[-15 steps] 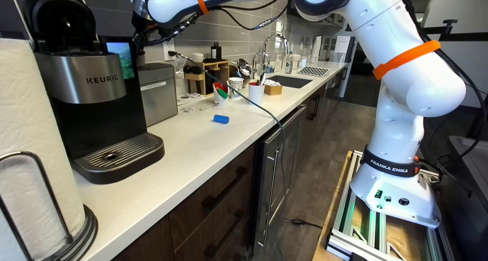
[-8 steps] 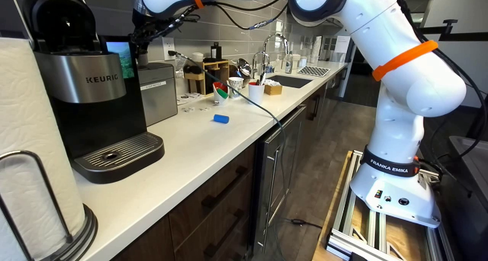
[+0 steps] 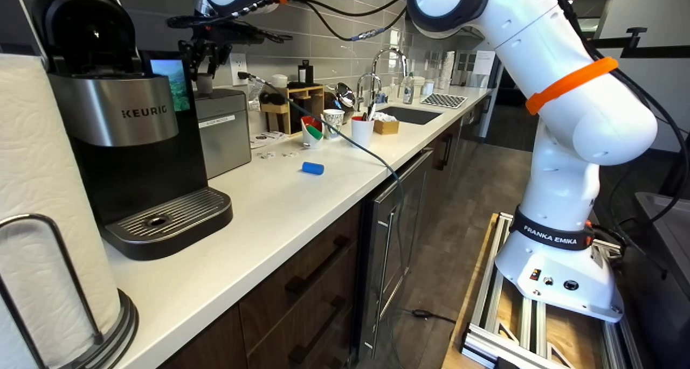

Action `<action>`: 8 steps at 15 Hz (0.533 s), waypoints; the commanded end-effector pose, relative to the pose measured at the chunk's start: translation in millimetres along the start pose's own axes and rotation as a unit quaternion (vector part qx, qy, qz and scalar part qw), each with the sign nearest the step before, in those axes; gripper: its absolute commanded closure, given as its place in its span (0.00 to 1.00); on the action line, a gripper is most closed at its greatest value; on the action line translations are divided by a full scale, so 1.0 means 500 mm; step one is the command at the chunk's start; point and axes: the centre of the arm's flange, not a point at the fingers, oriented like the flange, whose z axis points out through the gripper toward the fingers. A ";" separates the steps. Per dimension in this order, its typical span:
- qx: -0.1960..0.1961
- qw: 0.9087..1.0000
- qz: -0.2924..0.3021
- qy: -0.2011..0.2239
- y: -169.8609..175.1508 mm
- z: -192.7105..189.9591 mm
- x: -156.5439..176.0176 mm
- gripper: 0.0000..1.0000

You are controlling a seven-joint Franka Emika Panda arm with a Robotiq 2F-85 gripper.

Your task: Put the coffee pod on the bin

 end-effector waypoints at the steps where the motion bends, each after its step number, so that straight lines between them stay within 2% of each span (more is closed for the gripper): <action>1: 0.010 0.997 0.082 -0.001 -0.014 0.016 -0.001 0.71; 2: 0.005 0.996 0.090 0.001 -0.017 0.016 0.001 0.71; 3: 0.003 0.995 0.099 0.003 -0.019 0.015 0.003 0.21; 4: 0.002 0.994 0.108 0.007 -0.019 0.013 0.005 0.19; 6: -0.002 0.993 0.121 0.013 -0.016 0.006 0.009 0.05; 8: -0.003 0.991 0.131 0.027 -0.008 -0.011 0.016 0.00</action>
